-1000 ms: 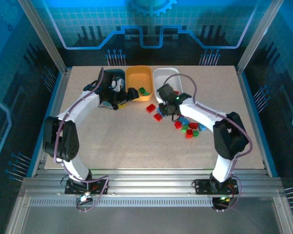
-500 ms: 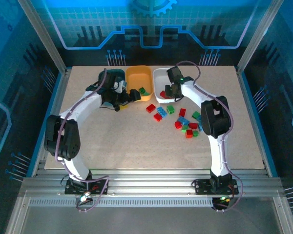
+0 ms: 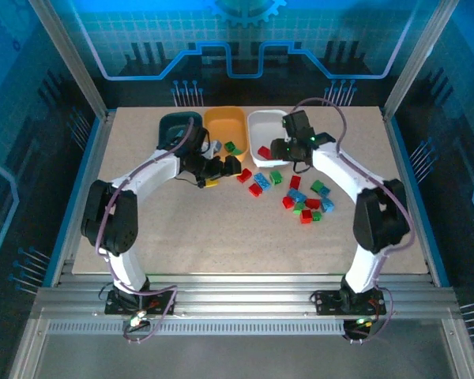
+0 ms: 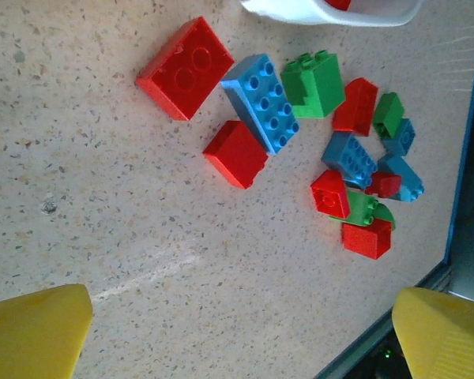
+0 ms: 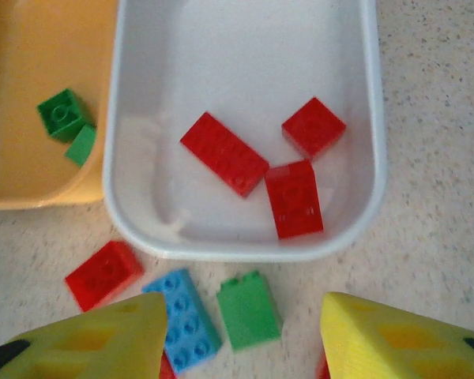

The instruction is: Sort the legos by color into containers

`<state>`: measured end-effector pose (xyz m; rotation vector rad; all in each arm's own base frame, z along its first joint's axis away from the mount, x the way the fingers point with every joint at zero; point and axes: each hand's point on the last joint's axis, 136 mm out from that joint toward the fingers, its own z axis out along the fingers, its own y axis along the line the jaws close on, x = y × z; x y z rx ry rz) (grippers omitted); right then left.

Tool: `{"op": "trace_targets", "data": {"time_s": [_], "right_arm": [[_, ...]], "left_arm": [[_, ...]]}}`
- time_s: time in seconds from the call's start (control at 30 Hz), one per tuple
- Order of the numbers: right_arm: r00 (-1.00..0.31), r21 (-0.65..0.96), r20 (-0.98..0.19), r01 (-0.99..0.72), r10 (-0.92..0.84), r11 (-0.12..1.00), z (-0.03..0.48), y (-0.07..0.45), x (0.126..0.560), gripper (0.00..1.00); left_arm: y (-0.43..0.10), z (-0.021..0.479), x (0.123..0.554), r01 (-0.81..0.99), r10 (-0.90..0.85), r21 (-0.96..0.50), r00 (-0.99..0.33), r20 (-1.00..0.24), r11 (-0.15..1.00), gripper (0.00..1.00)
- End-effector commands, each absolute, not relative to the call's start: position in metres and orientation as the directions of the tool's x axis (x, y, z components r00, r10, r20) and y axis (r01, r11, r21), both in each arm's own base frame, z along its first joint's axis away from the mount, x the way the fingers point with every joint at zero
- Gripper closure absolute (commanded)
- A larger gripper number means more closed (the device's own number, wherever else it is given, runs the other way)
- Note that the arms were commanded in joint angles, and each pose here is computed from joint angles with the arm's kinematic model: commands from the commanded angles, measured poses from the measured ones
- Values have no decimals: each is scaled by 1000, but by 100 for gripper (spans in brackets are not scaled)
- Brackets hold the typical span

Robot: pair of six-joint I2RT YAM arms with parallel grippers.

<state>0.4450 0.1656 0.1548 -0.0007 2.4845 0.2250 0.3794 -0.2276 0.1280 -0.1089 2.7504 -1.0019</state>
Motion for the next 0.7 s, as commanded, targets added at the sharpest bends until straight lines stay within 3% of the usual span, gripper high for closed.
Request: {"op": "trace_targets", "data": {"time_s": [0.0, 0.2, 0.43, 0.67], "right_arm": [[-837, 138, -547, -106, -13, 985, 125, 177, 411, 48], [-875, 11, -442, -224, -196, 975, 79, 203, 355, 47], [-907, -145, -383, -129, -176, 981, 62, 163, 322, 44], [-911, -205, -359, -136, -204, 969, 45, 152, 312, 43]], "left_arm": [[-235, 119, 374, -7, -128, -618, -980, -152, 786, 1], [-240, 122, 369, 6, -106, -597, -983, -152, 802, 1], [-242, 147, 375, 52, -79, -596, -978, -191, 802, 1], [-248, 145, 379, 65, -52, -604, -983, -175, 795, 1]]}}
